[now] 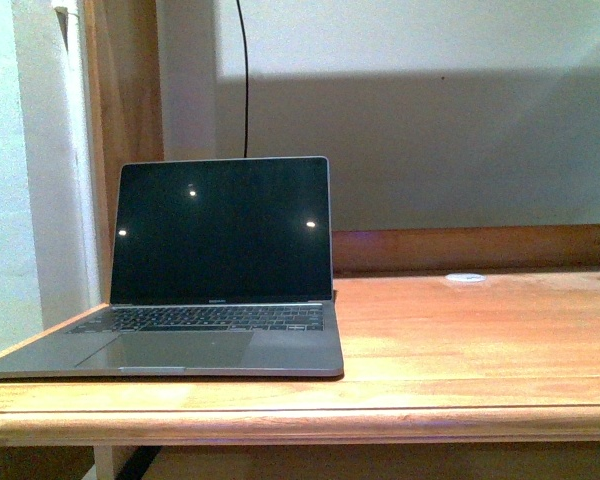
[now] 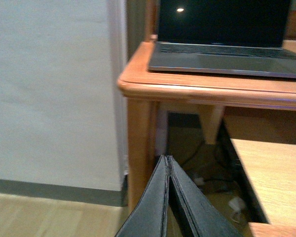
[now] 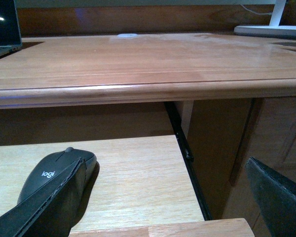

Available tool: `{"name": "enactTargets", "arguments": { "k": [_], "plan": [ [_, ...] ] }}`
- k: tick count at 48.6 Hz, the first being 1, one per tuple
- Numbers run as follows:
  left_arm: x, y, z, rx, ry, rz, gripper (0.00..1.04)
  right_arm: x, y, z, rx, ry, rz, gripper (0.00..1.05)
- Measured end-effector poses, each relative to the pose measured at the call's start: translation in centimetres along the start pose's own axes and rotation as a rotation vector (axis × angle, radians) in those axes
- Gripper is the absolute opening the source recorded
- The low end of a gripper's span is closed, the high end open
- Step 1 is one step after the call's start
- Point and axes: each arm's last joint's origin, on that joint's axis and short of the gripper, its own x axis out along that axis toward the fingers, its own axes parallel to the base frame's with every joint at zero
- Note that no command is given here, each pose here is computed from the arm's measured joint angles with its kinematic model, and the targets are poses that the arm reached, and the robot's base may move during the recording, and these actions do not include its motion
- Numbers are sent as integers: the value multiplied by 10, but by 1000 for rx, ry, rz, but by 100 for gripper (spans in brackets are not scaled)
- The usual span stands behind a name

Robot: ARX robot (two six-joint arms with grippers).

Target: Place mouse

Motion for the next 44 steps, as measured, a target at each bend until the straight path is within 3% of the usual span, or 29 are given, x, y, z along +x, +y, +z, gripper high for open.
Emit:
{"name": "enactTargets", "arguments": {
  "k": [12,33,38,44],
  "plan": [
    [0,3,-14,0,3,17,3,0,0,0,0,0,0,97],
    [0,3,-14,0,0,17,3,0,0,0,0,0,0,97],
    [0,3,-14,0,0,17,17,0,0,-1,-3,27,-18,97],
    [-1,3,-14,0,-1,17,34,1,1,-5,-24,189,-85,97]
  ]
}}
